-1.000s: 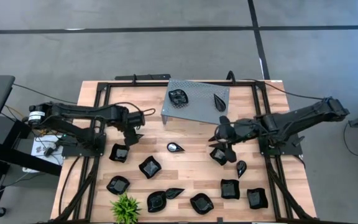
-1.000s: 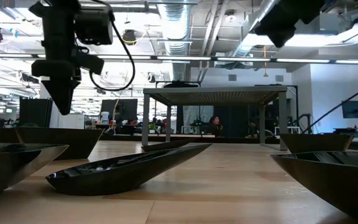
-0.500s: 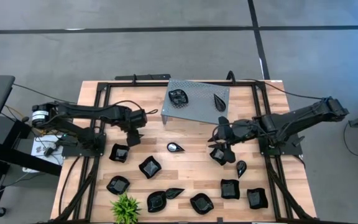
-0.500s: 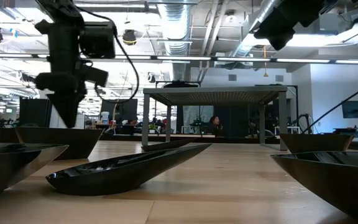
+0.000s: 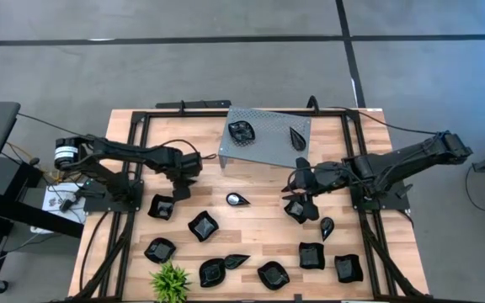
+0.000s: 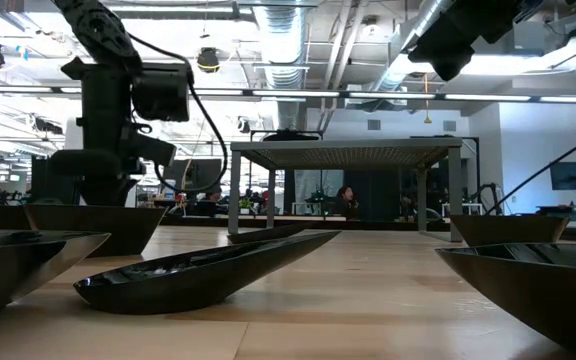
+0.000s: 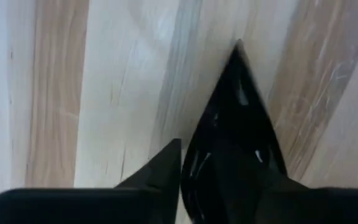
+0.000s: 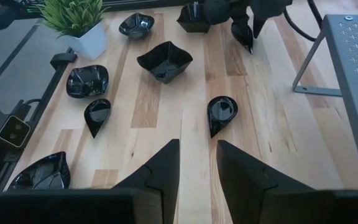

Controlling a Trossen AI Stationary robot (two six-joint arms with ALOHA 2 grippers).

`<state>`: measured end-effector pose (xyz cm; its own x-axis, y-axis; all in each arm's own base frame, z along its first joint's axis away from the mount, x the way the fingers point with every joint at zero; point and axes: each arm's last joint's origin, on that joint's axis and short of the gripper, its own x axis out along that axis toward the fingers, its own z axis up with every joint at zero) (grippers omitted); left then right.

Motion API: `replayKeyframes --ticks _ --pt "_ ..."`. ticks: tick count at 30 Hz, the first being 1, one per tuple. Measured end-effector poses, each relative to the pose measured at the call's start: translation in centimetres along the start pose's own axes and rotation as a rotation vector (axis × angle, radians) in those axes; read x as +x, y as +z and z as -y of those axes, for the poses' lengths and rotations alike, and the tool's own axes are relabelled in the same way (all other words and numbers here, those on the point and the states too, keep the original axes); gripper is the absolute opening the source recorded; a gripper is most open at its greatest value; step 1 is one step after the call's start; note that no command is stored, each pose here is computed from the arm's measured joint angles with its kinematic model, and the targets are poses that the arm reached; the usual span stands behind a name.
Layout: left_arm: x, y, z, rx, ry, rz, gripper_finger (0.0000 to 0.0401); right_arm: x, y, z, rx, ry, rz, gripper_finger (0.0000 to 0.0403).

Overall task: Pick & Place Mini shaped plates
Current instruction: Stack the black drop-shaped plate on the other drop-shaped plate on the shelf

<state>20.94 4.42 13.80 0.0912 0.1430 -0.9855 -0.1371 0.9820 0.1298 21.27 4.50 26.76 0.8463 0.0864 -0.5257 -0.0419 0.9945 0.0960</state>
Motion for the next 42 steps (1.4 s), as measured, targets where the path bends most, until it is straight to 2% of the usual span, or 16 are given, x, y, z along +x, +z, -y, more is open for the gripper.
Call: replayKeyframes --ticks 4,8,14,19,23,26,28,33,38,42 --pt "-0.3 0.1 0.0 -0.014 0.004 0.016 0.0014 0.0 0.0 0.0 -0.002 0.0 0.0 0.0102" --pt "-1.0 0.1 -0.1 -0.118 0.007 0.055 0.001 0.0 0.0 0.0 -0.002 0.0 0.003 0.0102" --pt "-4.7 1.2 0.4 -0.356 0.035 0.255 0.0006 0.0 0.4 0.3 -0.018 -0.01 0.04 0.0102" --pt "-7.3 2.3 2.1 -0.461 -0.036 0.492 0.0007 1.1 0.9 1.0 -0.202 -0.046 0.075 0.0102" --pt "-8.5 3.6 3.6 -0.54 -0.115 0.675 0.0007 3.3 1.1 1.4 -0.342 -0.071 0.088 0.0102" --pt "-8.9 4.5 4.5 -0.582 -0.17 0.76 0.0007 5.4 0.8 1.3 -0.479 -0.076 0.078 0.0102" --pt "-8.9 4.8 4.7 -0.626 -0.192 0.782 0.0007 6.9 0.7 1.1 -0.557 -0.077 0.1 0.0102" --pt "-7.8 5.4 4.4 -0.677 -0.128 0.776 0.0007 10.4 0.8 0.3 -0.681 -0.089 0.207 0.0102" --pt "-7.7 6.2 3.7 -0.721 -0.138 0.827 0.0007 13.8 1.2 -0.2 -0.782 -0.135 0.16 0.0119" --pt "-7.8 6.3 3.4 -0.736 -0.14 0.843 0.0007 16.1 1.7 -0.4 -0.88 -0.247 0.104 0.0155"
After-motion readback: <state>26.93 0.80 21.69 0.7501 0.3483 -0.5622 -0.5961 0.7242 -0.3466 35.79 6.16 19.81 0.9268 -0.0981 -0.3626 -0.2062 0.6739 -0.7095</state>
